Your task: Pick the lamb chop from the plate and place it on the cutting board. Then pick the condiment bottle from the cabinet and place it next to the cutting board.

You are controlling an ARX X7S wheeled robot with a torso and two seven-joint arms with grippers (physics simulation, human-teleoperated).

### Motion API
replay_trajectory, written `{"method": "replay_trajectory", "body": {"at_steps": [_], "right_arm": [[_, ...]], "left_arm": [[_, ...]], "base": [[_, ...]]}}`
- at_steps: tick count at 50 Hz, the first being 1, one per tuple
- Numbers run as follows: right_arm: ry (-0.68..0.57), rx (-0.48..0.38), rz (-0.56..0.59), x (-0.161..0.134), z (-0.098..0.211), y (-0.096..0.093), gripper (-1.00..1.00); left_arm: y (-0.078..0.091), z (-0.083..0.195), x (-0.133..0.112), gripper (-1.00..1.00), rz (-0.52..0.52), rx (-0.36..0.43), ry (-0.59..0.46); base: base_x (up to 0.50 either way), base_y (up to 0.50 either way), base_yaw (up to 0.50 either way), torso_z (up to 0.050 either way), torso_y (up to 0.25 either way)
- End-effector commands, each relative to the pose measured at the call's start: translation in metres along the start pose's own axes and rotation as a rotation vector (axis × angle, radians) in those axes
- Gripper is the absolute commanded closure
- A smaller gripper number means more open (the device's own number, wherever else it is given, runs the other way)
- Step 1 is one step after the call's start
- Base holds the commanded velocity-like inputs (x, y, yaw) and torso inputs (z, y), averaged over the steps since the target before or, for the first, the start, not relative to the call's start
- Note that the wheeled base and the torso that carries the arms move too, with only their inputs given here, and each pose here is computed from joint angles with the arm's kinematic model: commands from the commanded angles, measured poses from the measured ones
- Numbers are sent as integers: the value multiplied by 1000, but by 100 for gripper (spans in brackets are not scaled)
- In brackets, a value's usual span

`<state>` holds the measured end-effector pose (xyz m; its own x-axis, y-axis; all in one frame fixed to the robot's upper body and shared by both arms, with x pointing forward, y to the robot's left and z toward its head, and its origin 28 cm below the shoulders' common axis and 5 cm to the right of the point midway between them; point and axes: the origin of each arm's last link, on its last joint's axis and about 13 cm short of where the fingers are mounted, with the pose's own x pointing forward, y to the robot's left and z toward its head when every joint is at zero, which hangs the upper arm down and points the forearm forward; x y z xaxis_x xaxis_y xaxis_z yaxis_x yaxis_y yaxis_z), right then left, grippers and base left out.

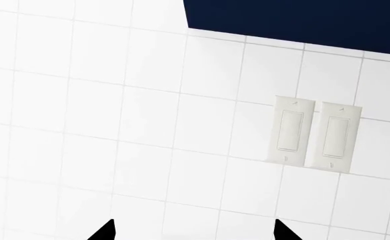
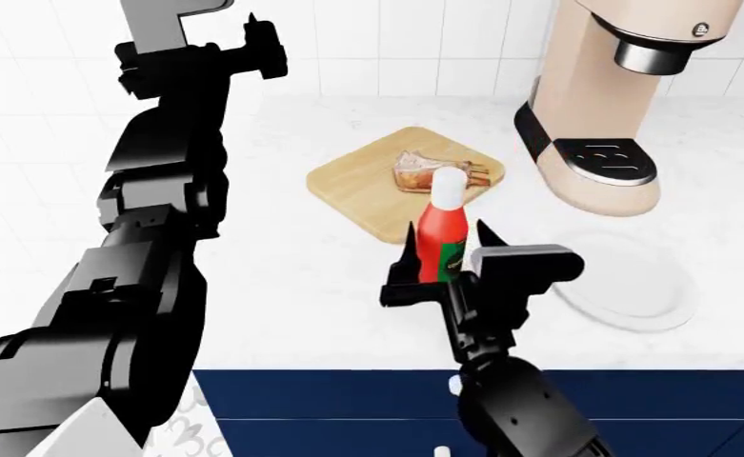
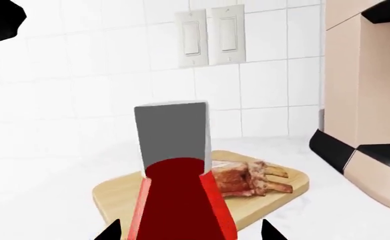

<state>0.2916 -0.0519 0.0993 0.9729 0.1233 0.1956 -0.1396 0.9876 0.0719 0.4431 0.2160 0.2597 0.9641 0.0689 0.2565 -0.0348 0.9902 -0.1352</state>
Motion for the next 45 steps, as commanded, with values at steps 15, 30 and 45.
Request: {"method": "replay_trajectory", "body": {"at_steps": [15, 30, 45], "right_arm": [[-69, 46, 19, -22, 32, 3, -100], [-134, 91, 38, -44, 58, 7, -100], [-196, 120, 27, -59, 80, -1, -100]], "left_arm": [[0, 0, 0, -100, 0, 0, -2], [-10, 40, 3, -100, -103, -41, -118], [-14, 95, -63, -100, -184, 53, -153]], "base": [[0, 0, 0, 0, 0], [0, 0, 0, 0, 0], [0, 0, 0, 0, 0]]}}
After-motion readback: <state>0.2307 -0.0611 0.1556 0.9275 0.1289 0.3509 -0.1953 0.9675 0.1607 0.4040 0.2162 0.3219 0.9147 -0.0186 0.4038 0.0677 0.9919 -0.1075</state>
